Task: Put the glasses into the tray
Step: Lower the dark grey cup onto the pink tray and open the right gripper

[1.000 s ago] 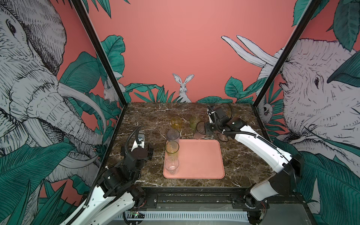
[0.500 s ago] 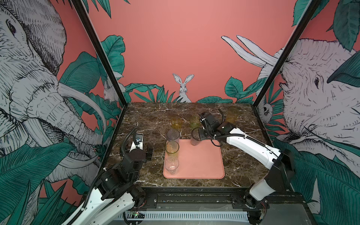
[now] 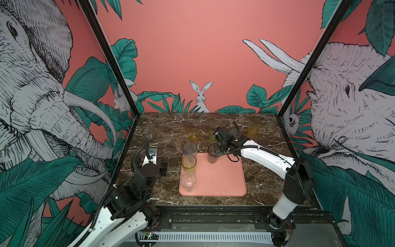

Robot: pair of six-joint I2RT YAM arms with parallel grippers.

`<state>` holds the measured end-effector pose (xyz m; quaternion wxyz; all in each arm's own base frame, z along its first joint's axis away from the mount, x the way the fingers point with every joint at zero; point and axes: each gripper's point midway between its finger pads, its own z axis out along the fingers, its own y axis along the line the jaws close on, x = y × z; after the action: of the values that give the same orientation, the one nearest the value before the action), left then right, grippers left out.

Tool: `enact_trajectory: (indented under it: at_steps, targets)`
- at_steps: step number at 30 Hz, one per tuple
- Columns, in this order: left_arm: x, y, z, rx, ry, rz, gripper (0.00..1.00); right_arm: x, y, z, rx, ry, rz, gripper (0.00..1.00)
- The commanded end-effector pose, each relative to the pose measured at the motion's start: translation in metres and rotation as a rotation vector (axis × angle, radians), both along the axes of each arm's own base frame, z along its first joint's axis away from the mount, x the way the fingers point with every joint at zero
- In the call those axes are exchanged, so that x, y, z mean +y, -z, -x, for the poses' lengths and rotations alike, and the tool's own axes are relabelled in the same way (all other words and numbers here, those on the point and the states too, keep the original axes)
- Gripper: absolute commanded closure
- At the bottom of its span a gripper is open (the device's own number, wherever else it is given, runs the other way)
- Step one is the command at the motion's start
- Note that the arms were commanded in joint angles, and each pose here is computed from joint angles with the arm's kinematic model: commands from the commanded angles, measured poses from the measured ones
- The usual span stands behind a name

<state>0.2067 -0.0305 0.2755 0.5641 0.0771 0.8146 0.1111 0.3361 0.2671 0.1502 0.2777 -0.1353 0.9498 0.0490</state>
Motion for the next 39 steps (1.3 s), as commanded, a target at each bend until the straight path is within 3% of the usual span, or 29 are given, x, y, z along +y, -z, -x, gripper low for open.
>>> enact_trajectory:
  at_steps: [1,31,39]
  targets:
    - [0.003,-0.009,0.002,-0.023,-0.008,0.036,0.01,0.01,-0.012,-0.009,-0.044,0.01,-0.035,1.0]
    - [0.003,-0.011,0.004,-0.046,0.004,0.064,0.01,0.016,0.001,-0.017,-0.016,0.011,0.004,1.0]
    - [0.002,-0.011,0.003,-0.045,0.006,0.062,0.01,0.018,-0.001,-0.017,-0.014,0.005,0.001,0.89]
